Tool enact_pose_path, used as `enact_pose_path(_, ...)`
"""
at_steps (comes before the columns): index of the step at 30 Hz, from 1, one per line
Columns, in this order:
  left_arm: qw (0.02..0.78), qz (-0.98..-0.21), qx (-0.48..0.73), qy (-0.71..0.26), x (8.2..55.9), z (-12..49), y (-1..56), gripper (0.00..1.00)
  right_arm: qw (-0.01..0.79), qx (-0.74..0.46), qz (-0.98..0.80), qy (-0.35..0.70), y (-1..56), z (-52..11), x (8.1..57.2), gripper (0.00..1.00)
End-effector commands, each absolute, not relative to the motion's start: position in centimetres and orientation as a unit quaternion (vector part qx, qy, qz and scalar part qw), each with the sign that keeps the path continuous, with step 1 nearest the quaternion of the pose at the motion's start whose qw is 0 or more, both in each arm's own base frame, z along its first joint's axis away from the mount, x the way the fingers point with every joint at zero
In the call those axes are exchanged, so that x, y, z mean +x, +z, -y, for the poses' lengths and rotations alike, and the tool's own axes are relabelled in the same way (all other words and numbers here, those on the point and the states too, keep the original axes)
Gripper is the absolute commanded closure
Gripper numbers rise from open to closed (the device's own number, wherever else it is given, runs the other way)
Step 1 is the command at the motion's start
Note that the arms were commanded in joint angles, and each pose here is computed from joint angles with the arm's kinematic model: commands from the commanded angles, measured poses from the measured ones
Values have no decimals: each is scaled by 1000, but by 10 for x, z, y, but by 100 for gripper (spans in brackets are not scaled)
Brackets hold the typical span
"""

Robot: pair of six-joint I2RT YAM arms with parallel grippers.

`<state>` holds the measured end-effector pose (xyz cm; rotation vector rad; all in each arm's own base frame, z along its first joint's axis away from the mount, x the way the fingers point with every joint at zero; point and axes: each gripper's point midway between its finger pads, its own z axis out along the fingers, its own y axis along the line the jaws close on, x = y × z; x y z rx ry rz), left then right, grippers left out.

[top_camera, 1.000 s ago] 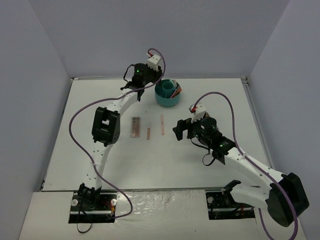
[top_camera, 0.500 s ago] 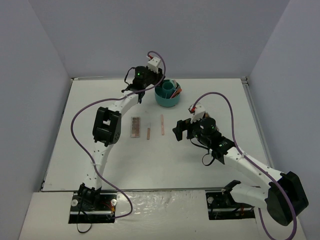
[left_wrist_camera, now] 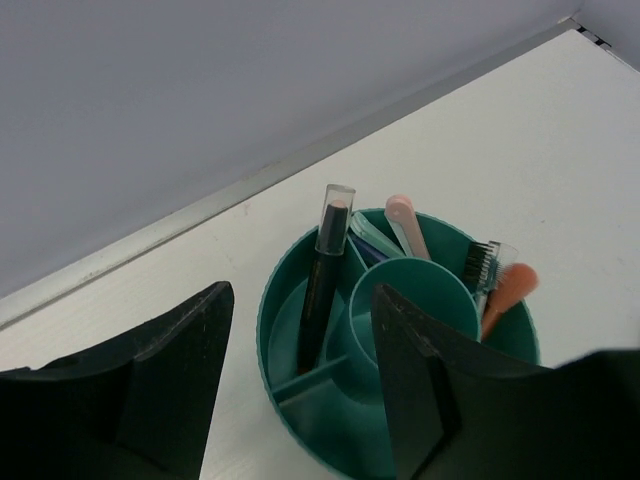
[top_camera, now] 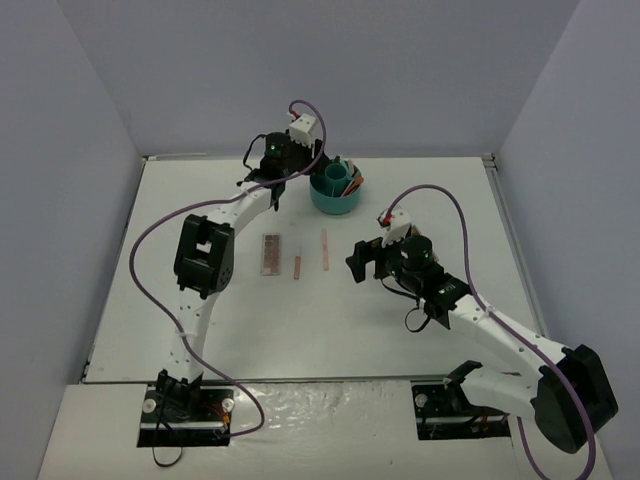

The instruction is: Organize the makeup

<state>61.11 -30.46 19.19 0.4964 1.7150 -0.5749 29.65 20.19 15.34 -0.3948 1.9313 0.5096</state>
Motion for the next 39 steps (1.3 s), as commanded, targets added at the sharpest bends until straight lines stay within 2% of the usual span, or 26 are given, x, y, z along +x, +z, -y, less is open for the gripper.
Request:
enact_pose_path(1, 663, -690, 149, -249, 559, 281, 349, 38, 563, -148, -784, 214, 184, -198, 304, 0)
enact_pose_path(8, 560, -795, 107, -207, 473, 275, 299, 22, 571, -119, -787, 200, 191, -185, 303, 0)
enact_pose_path(14, 441, -879, 87, -159, 415, 268, 227, 19, 575, -108, -786, 200, 195, -181, 301, 0)
enact_pose_path(19, 362, -921, 77, -120, 392, 254, 183, 18, 575, -105, -785, 203, 195, -180, 298, 0)
enact_pose_path(28, 256, -960, 76, -87, 385, 247, 122, 26, 582, -97, -780, 207, 199, -174, 292, 0)
enact_pose_path(32, 230, -966, 70, -93, 389, 248, 101, 28, 581, -96, -782, 206, 198, -173, 291, 0)
enact_pose_path(39, 207, -970, 58, -112, 400, 254, 80, 38, 580, -96, -782, 207, 198, -173, 291, 0)
